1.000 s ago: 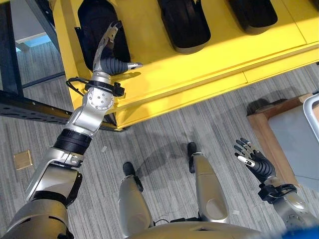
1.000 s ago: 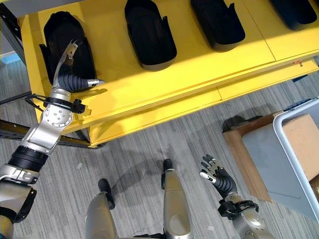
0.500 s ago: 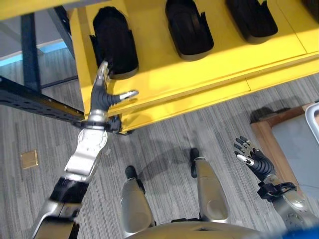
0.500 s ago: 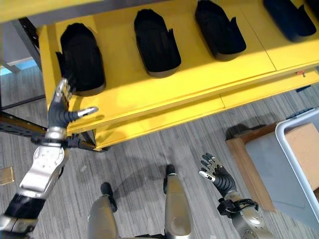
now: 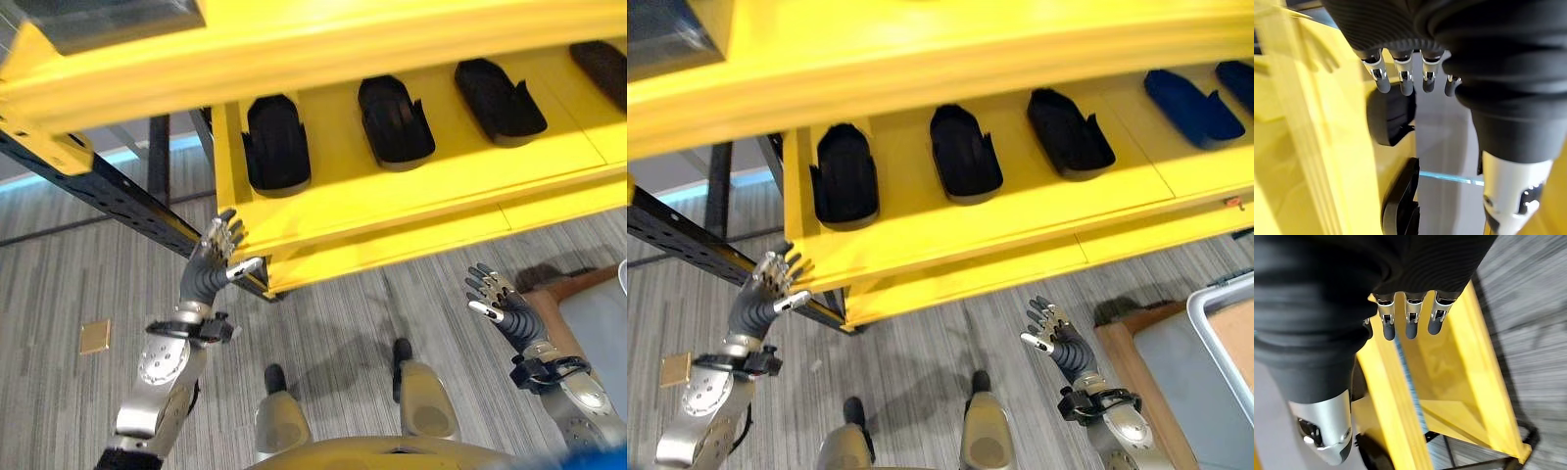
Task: Move parts from the plastic box to the shelf.
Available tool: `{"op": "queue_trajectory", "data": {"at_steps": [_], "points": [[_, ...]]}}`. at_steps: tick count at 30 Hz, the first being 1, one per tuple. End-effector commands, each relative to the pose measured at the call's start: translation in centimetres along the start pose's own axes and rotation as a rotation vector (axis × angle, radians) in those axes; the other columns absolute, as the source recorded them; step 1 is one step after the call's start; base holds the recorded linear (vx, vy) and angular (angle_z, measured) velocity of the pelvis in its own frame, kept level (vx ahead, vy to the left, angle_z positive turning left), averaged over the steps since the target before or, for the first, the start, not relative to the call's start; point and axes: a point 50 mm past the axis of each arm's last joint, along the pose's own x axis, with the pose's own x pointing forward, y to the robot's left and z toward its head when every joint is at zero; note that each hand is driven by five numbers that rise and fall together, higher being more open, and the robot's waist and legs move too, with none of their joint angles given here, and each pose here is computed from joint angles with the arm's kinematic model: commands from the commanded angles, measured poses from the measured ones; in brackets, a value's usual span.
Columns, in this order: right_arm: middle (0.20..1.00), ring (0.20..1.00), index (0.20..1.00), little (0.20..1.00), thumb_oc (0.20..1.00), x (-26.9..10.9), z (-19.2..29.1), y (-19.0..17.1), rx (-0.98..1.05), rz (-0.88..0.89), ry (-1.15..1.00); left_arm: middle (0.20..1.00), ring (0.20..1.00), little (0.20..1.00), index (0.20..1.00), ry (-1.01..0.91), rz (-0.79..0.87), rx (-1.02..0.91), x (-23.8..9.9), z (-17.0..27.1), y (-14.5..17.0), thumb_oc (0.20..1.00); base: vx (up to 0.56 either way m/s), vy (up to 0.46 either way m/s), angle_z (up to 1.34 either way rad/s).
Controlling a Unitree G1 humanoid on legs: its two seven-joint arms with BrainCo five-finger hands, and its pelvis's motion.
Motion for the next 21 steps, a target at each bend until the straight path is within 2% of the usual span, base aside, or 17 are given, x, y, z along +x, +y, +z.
{"op": "queue_trajectory", "data": {"at_steps": [1, 9, 21], "points": [[1.000, 1.000, 1.000, 1.000, 1.000, -0.1, 0.6, 0.2, -0.010, 0.009, -0.048, 1.000, 1.000, 1.000, 1.000, 0.026, -0.036, 0.024, -0.7, 0.2, 1.1, 1.000, 0.04, 0.050, 0.18], [1.000, 1.000, 1.000, 1.000, 1.000, 0.0, -0.7, 0.8, 0.061, -0.003, -0.013, 1.000, 1.000, 1.000, 1.000, 0.214, 0.107, -0.104, -4.0, -4.2, 2.5, 1.000, 0.01, 0.066, 0.05], [1.000, 1.000, 1.000, 1.000, 1.000, -0.3, -2.3, 2.1, 0.184, -0.014, 0.033, 1.000, 1.000, 1.000, 1.000, 0.271, 0.139, -0.092, -4.2, -5.8, 2.0, 1.000, -0.01, 0.023, -0.06]]}}
